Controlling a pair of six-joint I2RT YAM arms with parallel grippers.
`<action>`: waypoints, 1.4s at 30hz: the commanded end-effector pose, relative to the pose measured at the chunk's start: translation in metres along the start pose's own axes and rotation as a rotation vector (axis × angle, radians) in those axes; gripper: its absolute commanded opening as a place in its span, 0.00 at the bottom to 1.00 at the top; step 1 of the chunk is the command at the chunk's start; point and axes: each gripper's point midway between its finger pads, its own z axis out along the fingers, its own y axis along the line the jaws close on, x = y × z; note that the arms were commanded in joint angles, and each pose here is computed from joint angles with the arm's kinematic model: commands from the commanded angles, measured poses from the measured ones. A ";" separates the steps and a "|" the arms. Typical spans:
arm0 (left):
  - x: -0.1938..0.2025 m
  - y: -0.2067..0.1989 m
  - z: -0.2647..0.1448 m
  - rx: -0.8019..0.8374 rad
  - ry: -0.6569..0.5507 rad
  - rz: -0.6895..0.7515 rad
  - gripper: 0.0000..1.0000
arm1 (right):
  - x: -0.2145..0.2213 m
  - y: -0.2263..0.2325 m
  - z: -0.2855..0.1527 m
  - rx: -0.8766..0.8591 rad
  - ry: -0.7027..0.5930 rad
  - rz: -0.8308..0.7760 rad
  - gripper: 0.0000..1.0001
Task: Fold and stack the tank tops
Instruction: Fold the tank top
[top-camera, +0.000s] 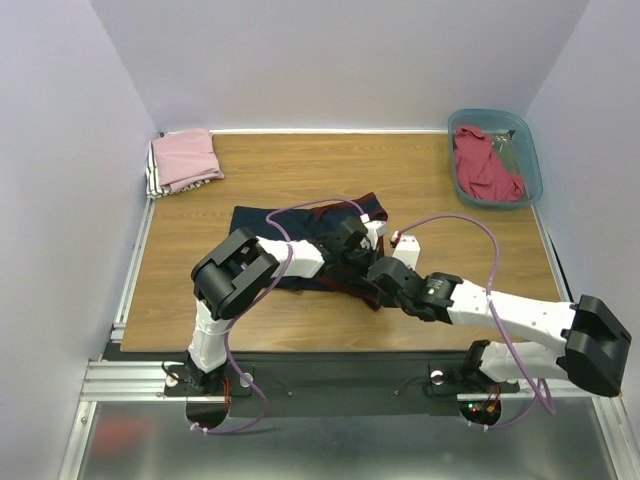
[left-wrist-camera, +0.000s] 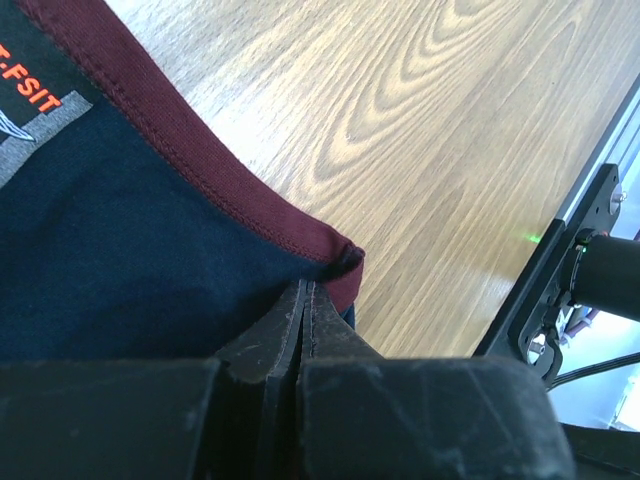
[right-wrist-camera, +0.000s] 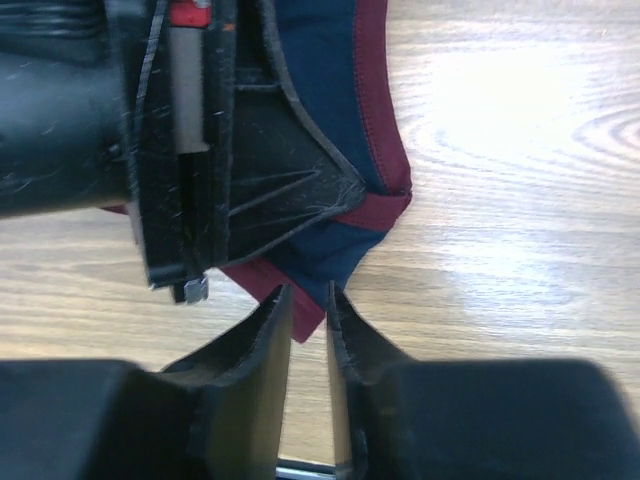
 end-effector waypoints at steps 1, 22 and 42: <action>-0.012 -0.007 0.003 0.019 -0.011 0.031 0.00 | -0.018 0.005 -0.015 -0.033 -0.069 -0.015 0.29; -0.012 -0.004 0.003 0.021 0.002 0.017 0.00 | 0.026 0.004 0.003 0.078 -0.017 -0.110 0.33; -0.023 -0.013 -0.007 0.025 -0.021 0.053 0.00 | -0.016 -0.001 0.000 0.196 -0.115 -0.114 0.11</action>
